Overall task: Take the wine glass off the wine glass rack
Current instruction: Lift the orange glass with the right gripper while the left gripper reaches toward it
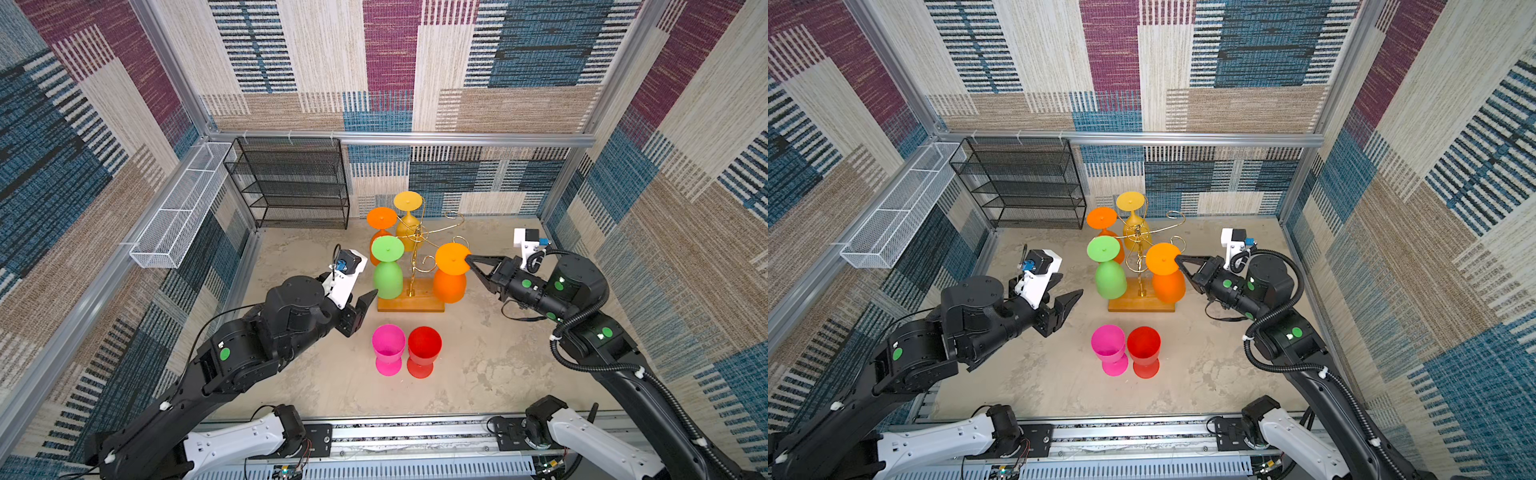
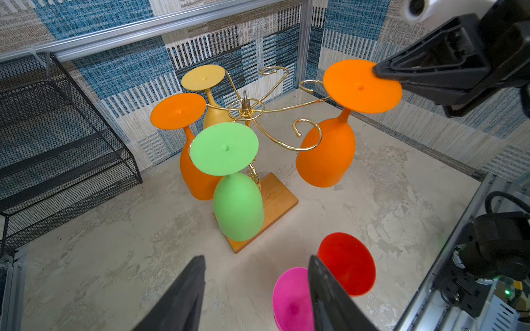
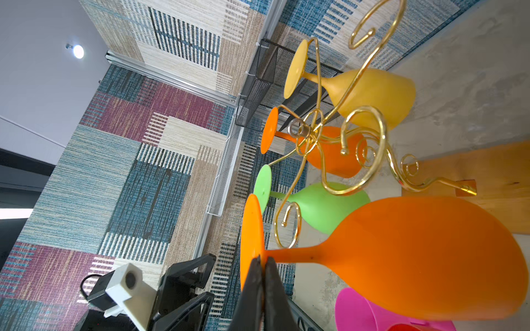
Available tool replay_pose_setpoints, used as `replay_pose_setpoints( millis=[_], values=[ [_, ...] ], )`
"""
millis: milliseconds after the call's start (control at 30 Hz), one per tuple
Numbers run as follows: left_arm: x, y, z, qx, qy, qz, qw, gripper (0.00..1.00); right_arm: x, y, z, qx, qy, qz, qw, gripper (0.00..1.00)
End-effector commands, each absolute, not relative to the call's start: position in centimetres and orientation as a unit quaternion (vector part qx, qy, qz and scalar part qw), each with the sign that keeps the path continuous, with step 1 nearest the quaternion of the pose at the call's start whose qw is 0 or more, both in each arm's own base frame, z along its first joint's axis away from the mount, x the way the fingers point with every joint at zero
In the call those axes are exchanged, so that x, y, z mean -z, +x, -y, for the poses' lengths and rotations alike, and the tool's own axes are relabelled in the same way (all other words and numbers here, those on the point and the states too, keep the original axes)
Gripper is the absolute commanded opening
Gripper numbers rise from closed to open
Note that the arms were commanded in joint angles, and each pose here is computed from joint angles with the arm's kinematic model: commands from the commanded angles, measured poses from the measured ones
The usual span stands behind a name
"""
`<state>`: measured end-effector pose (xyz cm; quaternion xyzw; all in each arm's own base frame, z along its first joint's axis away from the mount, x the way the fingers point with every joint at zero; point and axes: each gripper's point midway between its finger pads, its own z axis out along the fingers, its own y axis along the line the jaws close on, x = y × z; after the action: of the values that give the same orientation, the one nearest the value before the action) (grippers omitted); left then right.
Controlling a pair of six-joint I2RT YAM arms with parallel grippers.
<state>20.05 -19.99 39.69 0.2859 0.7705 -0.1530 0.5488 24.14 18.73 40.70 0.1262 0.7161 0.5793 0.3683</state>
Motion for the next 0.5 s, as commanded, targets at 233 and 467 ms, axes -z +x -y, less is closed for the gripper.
replay_pose_setpoints(
  millis=[233, 467],
  values=[
    [-40.2, 21.1, 22.2, 0.165, 0.3, -0.766, 0.545, 0.6, -48.3, 19.8, -15.1, -0.581, 0.099, -0.66, 0.466, 0.0],
    [-40.9, 22.3, 24.4, 0.23, 0.293, -0.757, 0.537, 0.6, -54.9, 16.7, -14.6, -0.615, 0.018, -0.578, 0.536, 0.0]
  ],
)
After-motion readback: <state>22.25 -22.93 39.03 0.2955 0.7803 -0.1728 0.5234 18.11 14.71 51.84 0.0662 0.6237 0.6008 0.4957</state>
